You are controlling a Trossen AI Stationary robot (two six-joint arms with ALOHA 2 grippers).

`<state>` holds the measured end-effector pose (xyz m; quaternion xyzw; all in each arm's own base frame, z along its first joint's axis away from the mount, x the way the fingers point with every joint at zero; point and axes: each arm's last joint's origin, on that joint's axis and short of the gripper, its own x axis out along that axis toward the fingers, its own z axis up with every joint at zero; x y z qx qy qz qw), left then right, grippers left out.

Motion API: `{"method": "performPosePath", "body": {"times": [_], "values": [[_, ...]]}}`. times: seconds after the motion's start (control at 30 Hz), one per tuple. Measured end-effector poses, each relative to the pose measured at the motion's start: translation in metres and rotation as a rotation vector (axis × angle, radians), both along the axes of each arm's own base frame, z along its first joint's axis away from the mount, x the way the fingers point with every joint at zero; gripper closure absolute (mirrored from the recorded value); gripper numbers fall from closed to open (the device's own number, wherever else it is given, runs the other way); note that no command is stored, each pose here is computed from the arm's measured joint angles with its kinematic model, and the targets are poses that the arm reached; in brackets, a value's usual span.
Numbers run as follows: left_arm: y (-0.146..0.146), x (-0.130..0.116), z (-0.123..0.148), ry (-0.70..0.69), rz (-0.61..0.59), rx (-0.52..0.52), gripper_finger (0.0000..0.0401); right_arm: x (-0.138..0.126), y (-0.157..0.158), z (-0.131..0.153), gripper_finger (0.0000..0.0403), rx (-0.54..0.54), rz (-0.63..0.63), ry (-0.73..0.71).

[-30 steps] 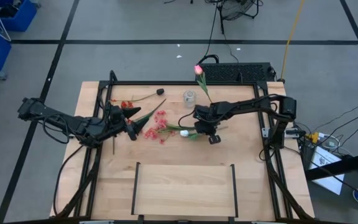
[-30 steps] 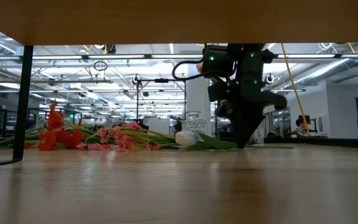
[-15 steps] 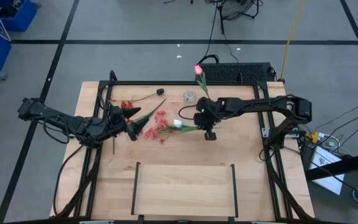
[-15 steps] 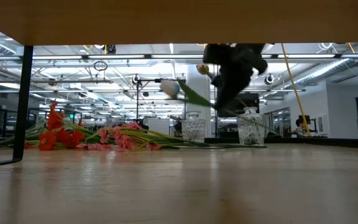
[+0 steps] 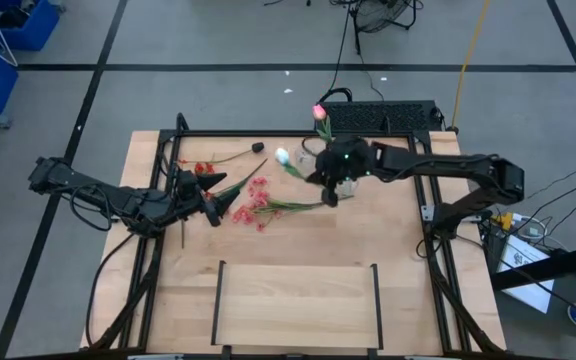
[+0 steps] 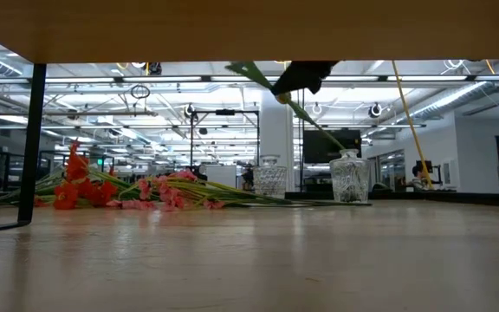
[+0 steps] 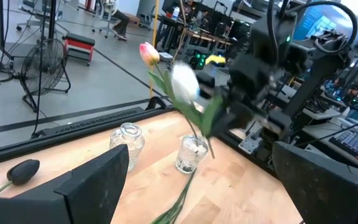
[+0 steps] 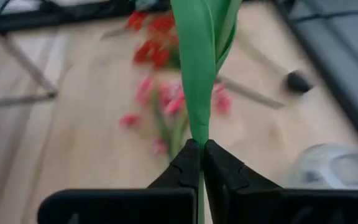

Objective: Pick and place flowers into a vace then onto a shelf
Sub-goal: Put the white tulip into the right transparent vase

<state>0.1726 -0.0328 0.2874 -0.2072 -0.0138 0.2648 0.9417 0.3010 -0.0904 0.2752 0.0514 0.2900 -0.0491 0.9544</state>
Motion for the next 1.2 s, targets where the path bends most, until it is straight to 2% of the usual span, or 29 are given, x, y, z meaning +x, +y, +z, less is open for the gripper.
{"method": "performPosePath", "body": {"times": [0.17, 0.47, 0.6, 0.8, 0.93, 1.2], "values": [[0.0, 0.0, 0.0, 0.0, 0.0, -0.002, 0.0002, -0.006, -0.014, 0.011, 0.0403, -0.03, -0.112, -0.063], [0.0, 0.0, 0.0, 0.001, -0.001, -0.001, 0.0002, -0.015, -0.038, 0.013, 0.0403, -0.014, -0.218, -0.093], [0.0, 0.0, 0.0, 0.002, -0.001, -0.001, 0.0002, -0.022, -0.045, 0.008, 0.0403, 0.026, -0.277, -0.125], [0.0, 0.0, -0.001, 0.001, -0.001, -0.01, 0.0002, -0.041, -0.038, 0.004, 0.0403, -0.001, -0.358, -0.234], [0.0, 0.0, -0.002, 0.007, 0.002, -0.013, 0.0002, -0.058, -0.032, -0.005, 0.0403, 0.028, -0.401, -0.274], [0.0, 0.0, -0.002, 0.014, 0.004, -0.005, 0.0002, -0.087, -0.022, -0.012, 0.0403, -0.016, -0.516, -0.358]]}}
